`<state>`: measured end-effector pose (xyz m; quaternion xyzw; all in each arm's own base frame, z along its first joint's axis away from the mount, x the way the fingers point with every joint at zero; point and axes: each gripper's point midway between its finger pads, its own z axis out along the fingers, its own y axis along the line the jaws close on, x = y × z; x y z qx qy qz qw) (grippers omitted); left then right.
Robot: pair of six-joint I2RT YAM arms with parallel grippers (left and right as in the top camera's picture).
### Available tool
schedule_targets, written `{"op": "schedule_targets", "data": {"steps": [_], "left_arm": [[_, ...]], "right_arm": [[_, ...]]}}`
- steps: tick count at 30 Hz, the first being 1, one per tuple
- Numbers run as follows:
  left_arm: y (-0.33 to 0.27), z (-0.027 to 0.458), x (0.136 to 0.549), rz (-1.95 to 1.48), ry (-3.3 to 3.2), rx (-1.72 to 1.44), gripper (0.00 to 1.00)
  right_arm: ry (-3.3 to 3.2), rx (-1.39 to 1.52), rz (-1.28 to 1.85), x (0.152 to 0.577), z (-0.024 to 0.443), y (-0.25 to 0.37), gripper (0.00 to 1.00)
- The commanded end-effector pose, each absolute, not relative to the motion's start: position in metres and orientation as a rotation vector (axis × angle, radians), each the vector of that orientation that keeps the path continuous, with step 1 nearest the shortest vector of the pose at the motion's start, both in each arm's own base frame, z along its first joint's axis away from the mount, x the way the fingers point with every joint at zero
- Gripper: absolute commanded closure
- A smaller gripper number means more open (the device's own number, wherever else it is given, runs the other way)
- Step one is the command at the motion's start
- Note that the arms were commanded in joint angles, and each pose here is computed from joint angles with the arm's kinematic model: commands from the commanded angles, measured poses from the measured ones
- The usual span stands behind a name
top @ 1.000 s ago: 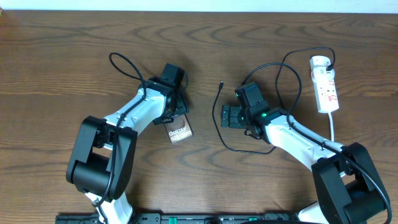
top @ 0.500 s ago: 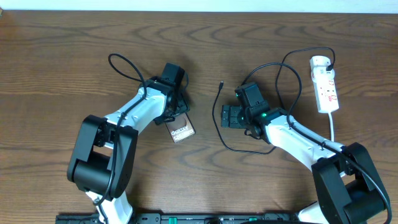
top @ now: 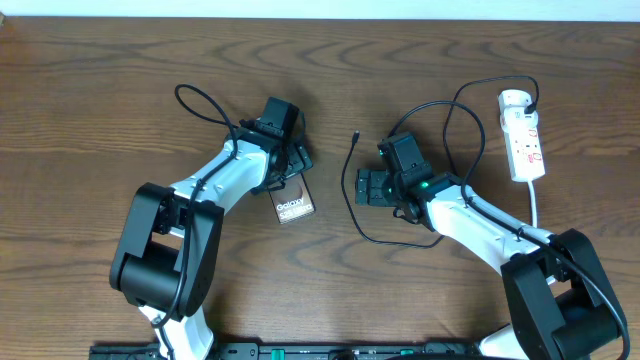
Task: Plug charger to phone and switch on socket
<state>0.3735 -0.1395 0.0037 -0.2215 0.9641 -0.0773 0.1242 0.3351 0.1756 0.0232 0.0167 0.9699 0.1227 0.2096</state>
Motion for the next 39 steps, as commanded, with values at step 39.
{"op": "schedule_targets", "data": {"steps": [39], "left_arm": [[-0.141,-0.043,0.32,-0.185,3.096,-0.614,0.03]], "right_arm": [[2.694,0.047,0.313,0.34,0.024,0.17,0.07]]}}
